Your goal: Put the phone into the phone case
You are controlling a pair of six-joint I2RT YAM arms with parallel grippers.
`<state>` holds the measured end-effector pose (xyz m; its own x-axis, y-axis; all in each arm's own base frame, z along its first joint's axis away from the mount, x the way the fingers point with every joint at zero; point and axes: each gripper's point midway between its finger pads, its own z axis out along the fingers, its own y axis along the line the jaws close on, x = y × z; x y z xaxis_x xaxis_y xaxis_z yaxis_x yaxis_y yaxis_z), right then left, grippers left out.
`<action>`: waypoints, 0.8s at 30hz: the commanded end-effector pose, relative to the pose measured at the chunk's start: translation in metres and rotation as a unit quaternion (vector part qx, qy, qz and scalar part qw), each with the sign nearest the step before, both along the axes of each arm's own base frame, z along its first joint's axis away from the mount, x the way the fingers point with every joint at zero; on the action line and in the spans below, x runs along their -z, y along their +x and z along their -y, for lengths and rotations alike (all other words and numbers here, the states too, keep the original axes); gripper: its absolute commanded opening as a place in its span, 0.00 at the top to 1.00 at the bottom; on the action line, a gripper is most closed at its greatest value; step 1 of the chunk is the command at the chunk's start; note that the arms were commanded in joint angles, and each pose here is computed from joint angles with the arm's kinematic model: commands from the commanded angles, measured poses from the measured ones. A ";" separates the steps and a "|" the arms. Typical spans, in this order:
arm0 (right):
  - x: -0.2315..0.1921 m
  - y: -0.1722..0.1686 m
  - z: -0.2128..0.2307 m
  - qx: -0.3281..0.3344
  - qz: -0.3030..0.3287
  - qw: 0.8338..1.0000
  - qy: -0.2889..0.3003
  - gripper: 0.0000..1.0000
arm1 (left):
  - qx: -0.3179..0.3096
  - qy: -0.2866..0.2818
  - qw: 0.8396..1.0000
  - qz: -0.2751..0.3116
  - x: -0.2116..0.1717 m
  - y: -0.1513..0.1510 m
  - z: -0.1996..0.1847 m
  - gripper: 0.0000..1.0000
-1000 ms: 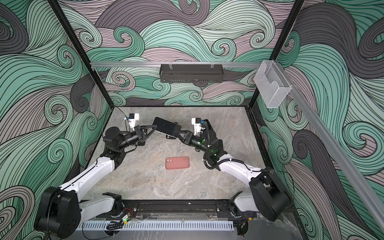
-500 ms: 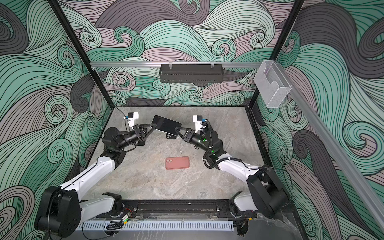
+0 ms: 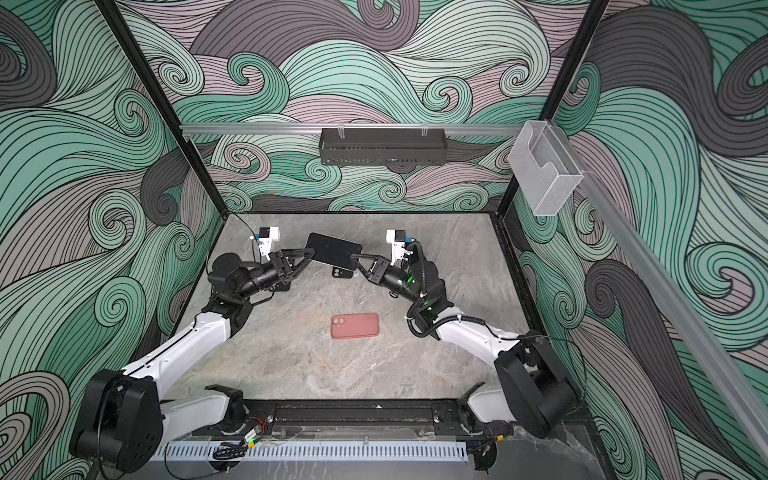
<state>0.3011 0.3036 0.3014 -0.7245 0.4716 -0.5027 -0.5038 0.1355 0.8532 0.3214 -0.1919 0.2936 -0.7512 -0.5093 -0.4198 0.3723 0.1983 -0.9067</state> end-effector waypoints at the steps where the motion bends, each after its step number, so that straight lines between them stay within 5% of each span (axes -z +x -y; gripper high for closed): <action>1: -0.027 -0.006 0.010 0.007 0.038 0.999 0.018 1.00 | -0.008 0.026 0.999 0.017 -0.006 -0.001 -0.003 0.50; 7: -0.019 -0.006 0.017 0.019 0.029 0.999 -0.013 1.00 | -0.024 0.094 0.995 -0.001 0.017 -0.007 -0.009 0.30; 24: 0.063 -0.031 0.067 0.004 -0.067 0.977 -0.202 1.00 | 0.014 0.227 0.970 -0.084 0.099 -0.049 -0.021 0.12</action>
